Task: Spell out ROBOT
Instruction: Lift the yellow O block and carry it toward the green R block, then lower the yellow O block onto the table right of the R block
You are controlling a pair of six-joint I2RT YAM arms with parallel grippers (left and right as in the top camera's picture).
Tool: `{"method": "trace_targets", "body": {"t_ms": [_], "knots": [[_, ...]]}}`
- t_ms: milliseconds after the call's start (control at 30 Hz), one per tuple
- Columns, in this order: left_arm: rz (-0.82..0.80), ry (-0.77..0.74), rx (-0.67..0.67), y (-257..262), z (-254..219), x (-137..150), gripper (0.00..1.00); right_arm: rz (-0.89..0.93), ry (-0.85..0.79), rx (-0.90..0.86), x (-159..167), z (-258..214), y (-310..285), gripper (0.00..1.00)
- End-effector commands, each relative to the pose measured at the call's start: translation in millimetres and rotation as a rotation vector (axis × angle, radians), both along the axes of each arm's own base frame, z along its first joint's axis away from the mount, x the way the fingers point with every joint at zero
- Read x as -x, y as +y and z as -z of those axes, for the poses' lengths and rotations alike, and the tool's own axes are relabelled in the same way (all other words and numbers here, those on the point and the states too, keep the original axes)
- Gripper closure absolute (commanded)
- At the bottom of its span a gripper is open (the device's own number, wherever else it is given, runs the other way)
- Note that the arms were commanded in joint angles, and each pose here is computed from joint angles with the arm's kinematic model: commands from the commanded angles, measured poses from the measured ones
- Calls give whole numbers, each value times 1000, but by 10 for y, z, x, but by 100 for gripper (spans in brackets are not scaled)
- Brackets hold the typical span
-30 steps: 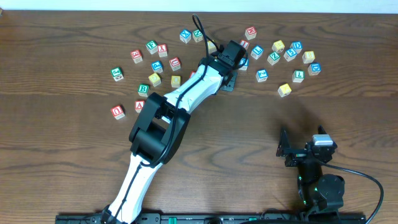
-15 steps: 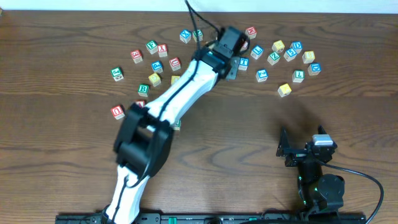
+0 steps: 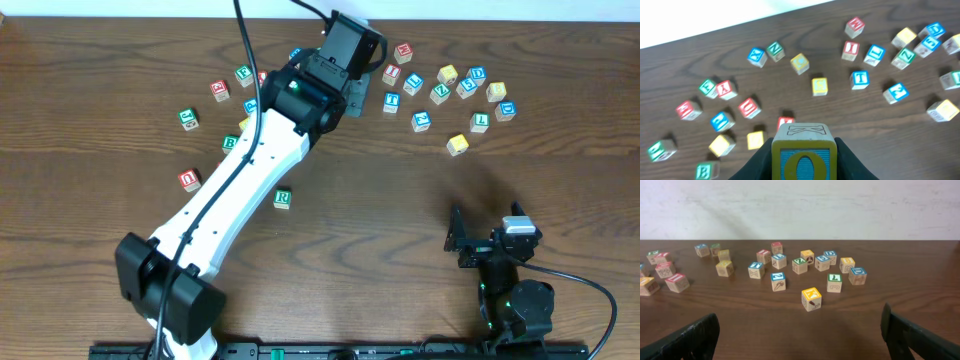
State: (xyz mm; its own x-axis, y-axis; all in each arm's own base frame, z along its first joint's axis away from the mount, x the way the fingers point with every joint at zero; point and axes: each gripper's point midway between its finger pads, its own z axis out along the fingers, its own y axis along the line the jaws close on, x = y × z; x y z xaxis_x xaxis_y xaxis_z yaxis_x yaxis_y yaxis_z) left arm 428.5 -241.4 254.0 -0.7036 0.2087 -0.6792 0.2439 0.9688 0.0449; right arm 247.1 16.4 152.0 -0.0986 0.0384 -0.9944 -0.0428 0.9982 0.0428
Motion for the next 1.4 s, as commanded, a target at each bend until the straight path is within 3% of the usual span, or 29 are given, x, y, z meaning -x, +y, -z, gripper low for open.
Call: {"method": "trace_targets", "body": {"t_ms": [0, 467, 800, 1367], "knots": [[-12, -6, -42, 130, -20, 72, 92, 5, 4, -12, 1, 10, -3, 1], [-23, -33, 10, 209, 159, 604, 92, 5, 4, -12, 1, 10, -3, 1], [-136, 42, 42, 603, 627, 1117, 92, 5, 4, -12, 1, 10, -3, 1], [-260, 158, 112, 594, 1236, 1465, 91, 5, 4, -12, 1, 10, -3, 1]]}}
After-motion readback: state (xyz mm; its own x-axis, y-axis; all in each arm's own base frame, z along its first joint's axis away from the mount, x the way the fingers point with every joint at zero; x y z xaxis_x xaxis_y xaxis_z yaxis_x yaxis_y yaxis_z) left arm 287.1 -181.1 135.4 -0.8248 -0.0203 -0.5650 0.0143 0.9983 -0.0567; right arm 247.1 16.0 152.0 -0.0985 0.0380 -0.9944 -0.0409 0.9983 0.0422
